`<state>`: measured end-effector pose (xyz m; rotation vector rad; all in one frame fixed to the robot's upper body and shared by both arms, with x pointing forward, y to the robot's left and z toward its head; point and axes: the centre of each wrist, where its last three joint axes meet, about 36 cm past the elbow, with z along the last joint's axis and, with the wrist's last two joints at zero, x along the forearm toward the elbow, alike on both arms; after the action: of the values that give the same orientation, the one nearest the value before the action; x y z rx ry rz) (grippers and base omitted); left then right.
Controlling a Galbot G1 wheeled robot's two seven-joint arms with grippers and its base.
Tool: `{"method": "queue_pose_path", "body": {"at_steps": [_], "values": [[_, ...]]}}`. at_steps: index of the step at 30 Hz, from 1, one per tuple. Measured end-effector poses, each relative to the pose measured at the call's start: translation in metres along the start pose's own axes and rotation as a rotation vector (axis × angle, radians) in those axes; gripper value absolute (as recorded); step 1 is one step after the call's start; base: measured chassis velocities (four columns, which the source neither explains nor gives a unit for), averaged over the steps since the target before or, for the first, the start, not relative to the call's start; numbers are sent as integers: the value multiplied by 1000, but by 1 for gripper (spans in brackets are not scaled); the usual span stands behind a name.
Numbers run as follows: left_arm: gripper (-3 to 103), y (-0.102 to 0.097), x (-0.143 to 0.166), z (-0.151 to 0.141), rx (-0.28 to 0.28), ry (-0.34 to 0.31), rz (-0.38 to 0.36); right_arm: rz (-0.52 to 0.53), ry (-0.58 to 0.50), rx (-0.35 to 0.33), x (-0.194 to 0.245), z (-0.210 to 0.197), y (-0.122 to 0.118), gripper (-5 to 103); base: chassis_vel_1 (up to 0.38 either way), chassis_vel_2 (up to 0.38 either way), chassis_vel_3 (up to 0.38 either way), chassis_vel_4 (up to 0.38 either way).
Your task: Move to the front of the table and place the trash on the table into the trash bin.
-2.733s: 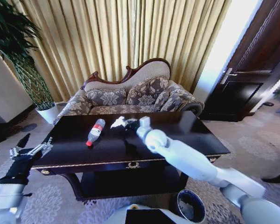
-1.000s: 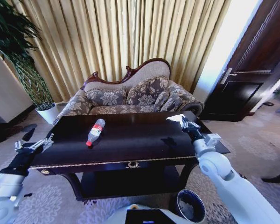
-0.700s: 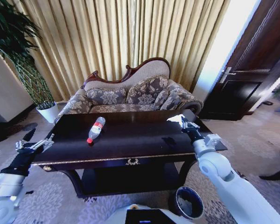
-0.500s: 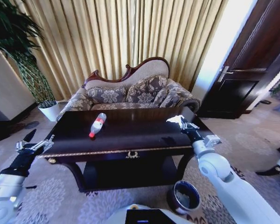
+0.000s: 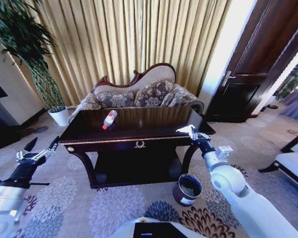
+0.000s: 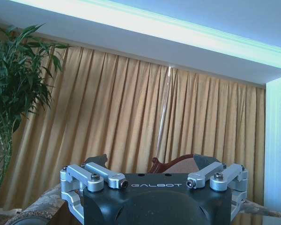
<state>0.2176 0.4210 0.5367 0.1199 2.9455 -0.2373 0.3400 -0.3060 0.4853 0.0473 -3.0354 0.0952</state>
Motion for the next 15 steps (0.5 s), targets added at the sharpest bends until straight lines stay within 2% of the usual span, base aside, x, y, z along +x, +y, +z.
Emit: {"method": "queue_pose_path", "body": {"at_steps": [3,7,9,11,15], "values": [[100,-2,0,0,3,-6,2,24,90,23,7,27,-7,0,-7,5,25,-16],[100,-4,0,-1,4,-11,4,30,158,4,9,49,-12,0,-51,65,52,-57],[100,-4,1,-1,8,-18,2,36,246,-15,10,79,-17,0,0,0,0,0],[100,-4,1,-1,8,-20,2,41,267,-13,10,87,-19,0,0,0,0,0],[100,-3,1,1,13,-21,2,76,387,18,10,138,-27,0,0,0,0,0]]}}
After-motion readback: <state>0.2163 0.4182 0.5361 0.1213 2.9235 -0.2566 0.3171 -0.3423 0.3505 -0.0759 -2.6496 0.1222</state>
